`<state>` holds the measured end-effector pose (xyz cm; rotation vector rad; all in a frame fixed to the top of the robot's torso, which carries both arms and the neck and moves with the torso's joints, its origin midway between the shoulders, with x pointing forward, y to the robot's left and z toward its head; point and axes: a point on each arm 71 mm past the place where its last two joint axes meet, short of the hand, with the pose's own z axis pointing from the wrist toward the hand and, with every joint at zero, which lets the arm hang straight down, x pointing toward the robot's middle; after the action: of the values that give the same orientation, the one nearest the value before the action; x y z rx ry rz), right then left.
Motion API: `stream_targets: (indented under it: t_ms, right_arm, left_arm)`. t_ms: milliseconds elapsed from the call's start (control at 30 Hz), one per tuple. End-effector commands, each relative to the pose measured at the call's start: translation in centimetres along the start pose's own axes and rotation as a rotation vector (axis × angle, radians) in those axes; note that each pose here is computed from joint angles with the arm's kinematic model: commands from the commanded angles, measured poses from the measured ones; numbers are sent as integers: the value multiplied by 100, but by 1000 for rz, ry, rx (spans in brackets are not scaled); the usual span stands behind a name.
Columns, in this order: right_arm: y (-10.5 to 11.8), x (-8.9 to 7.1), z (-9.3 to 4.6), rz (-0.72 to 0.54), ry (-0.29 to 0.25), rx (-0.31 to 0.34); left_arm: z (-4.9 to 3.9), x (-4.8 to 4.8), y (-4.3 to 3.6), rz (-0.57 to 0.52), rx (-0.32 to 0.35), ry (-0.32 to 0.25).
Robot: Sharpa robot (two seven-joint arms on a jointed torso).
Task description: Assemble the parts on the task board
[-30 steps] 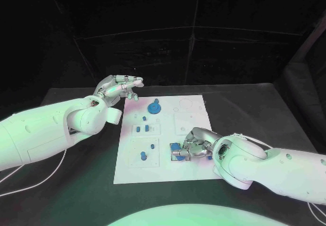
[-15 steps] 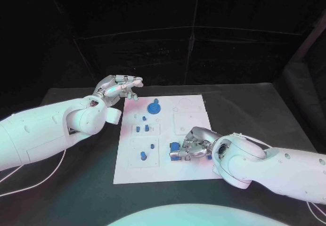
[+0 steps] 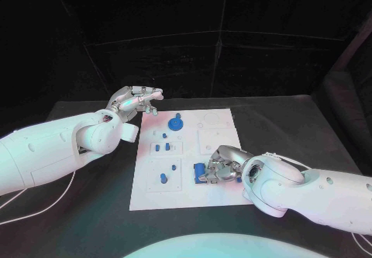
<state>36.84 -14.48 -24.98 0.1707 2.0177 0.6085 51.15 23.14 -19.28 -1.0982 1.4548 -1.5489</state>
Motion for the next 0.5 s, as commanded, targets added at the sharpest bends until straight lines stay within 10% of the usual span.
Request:
stream_targets:
  t_ms: [33,500]
  right_arm:
    - [5,-21,-6,-37,-26,-3]
    - [-73,-116,-148,40,-74,-38]
  left_arm:
    - [2,9,-11,-7,4,11]
    - [-3,-5,-11,-6,3,8]
